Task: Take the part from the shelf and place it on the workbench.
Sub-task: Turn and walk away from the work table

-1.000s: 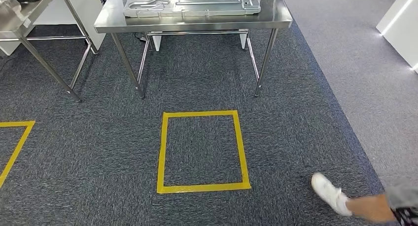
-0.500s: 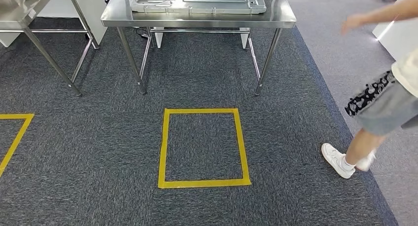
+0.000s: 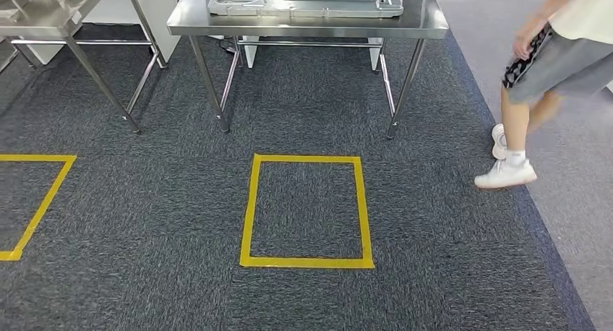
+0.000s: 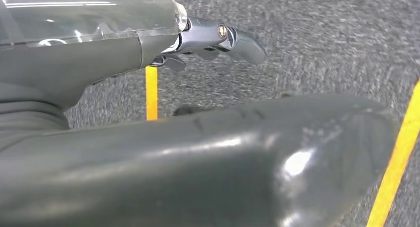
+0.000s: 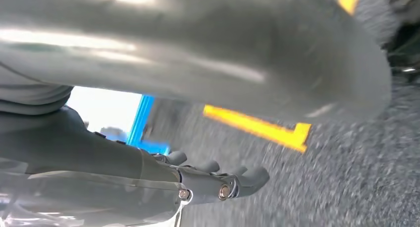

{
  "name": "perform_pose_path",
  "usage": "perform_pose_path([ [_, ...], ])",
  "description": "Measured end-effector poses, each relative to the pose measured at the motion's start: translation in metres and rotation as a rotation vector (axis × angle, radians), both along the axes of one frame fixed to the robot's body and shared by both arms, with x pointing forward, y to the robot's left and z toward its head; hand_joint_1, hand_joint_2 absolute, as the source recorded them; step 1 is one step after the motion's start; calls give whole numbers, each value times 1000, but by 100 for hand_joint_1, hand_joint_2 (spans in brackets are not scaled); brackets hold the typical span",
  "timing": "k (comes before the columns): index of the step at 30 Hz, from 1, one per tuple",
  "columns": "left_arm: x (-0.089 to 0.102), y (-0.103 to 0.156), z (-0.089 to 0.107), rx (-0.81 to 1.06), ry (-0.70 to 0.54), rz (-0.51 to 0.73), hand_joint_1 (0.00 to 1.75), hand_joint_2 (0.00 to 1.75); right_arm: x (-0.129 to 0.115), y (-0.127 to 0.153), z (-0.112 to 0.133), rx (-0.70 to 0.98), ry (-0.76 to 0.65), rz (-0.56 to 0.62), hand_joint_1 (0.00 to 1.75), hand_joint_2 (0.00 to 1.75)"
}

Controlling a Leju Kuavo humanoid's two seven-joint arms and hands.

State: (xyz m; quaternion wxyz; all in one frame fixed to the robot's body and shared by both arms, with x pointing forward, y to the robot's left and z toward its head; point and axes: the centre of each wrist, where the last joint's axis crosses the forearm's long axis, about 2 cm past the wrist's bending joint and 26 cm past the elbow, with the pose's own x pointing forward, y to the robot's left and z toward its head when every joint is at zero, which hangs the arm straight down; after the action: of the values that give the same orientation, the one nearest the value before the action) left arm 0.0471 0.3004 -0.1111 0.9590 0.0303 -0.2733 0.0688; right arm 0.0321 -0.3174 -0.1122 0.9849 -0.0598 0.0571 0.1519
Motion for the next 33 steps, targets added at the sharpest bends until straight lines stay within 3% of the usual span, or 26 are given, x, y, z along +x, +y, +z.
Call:
perform_pose_path([
  [14,2,3,0,2,-5,5,0,0,6,-1,1,-1,14,170,0,0],
  [24,-1,5,0,-3,47,57,0,0,6,-8,1,-59,-69,96,0,0],
  [29,-2,12,0,13,84,79,0,0,6,-9,1,-91,-138,-90,0,0],
  [33,-3,23,1,47,98,184,0,0,6,-13,2,-137,-251,-421,0,0],
])
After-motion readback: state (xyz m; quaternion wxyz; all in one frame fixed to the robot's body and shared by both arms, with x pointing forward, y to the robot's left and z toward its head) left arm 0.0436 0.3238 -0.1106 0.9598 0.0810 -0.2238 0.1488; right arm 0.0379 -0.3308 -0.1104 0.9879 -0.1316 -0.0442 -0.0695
